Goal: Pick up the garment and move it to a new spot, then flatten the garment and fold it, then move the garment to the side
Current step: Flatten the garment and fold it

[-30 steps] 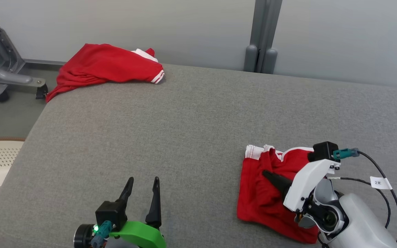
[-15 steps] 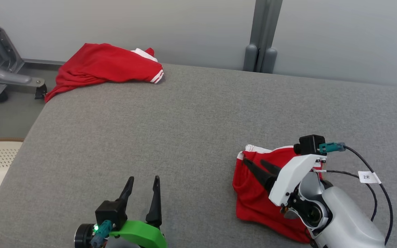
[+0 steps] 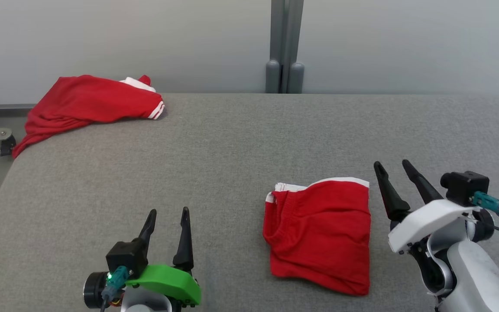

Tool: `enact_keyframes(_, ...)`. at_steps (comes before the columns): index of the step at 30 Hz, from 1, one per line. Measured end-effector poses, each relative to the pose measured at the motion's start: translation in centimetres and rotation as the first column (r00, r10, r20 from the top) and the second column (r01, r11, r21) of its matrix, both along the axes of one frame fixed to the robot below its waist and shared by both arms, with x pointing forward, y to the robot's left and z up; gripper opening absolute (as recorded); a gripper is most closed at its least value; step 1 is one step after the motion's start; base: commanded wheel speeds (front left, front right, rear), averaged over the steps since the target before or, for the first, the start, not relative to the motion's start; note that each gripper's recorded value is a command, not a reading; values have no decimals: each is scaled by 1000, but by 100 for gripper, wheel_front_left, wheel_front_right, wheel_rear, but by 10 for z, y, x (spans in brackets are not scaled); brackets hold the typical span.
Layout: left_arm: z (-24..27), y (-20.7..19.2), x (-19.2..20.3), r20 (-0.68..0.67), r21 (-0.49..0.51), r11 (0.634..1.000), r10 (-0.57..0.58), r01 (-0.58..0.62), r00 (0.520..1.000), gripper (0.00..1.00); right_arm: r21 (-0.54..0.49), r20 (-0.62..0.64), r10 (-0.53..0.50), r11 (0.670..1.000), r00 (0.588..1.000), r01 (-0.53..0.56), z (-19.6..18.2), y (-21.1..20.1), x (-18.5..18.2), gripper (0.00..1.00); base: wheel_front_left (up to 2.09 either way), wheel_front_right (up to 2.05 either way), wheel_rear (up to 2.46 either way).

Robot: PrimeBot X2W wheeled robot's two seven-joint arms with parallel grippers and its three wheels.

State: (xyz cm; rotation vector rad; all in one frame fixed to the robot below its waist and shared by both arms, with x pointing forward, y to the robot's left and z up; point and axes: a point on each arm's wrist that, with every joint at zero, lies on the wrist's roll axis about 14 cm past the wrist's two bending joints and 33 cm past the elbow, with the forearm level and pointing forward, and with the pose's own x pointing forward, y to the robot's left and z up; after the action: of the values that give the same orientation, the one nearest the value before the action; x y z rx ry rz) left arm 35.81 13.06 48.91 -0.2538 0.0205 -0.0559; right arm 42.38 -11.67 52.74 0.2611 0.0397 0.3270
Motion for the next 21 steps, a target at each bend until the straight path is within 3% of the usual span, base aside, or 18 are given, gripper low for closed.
enact_keyframes(10, -1, -6, 2, 0, -19, 1000, -22, 22, 1000, 100, 3, 126, -198, 980, 972, 199, 2, -48, -42, 100, 0, 0, 0)
enact_keyframes(21, -11, 3, -14, -20, -21, 1000, 2, -2, 1000, 100, -27, 130, -233, 971, 964, 239, -9, -48, -62, 100, 0, 0, 0)
